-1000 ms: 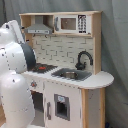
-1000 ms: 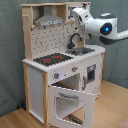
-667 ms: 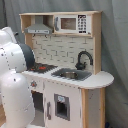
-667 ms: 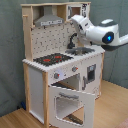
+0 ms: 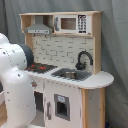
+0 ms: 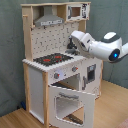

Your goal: Play with the kitchen

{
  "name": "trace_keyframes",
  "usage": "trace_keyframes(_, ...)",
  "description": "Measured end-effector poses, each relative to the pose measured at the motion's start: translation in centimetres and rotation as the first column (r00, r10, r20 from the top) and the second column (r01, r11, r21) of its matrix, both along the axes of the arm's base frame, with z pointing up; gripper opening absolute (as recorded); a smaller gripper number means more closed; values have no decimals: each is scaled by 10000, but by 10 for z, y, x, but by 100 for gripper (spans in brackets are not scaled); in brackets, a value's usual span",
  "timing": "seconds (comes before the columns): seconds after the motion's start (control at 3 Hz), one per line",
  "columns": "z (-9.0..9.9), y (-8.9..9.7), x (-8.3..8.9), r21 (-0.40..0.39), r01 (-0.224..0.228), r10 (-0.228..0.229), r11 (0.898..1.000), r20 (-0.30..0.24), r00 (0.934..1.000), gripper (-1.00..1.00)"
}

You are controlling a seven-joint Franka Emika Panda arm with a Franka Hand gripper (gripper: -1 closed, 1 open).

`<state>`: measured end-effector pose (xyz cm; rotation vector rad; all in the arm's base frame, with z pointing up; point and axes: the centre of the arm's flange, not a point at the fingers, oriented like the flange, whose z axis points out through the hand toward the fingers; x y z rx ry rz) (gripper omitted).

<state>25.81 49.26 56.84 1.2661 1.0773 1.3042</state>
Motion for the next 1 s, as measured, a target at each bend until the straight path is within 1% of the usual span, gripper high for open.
trace_keyframes(0.33, -22, 24, -25, -441, -781, 781, 9960, -27, 9969, 100)
trace_keyframes(0.67, -41, 46, -51, -829, -1650, 1657, 9828, 9, 9862, 100)
trace_keyframes(1.0, -52, 67, -72, -1084, -2556, 2578, 9607, 61, 9662, 100)
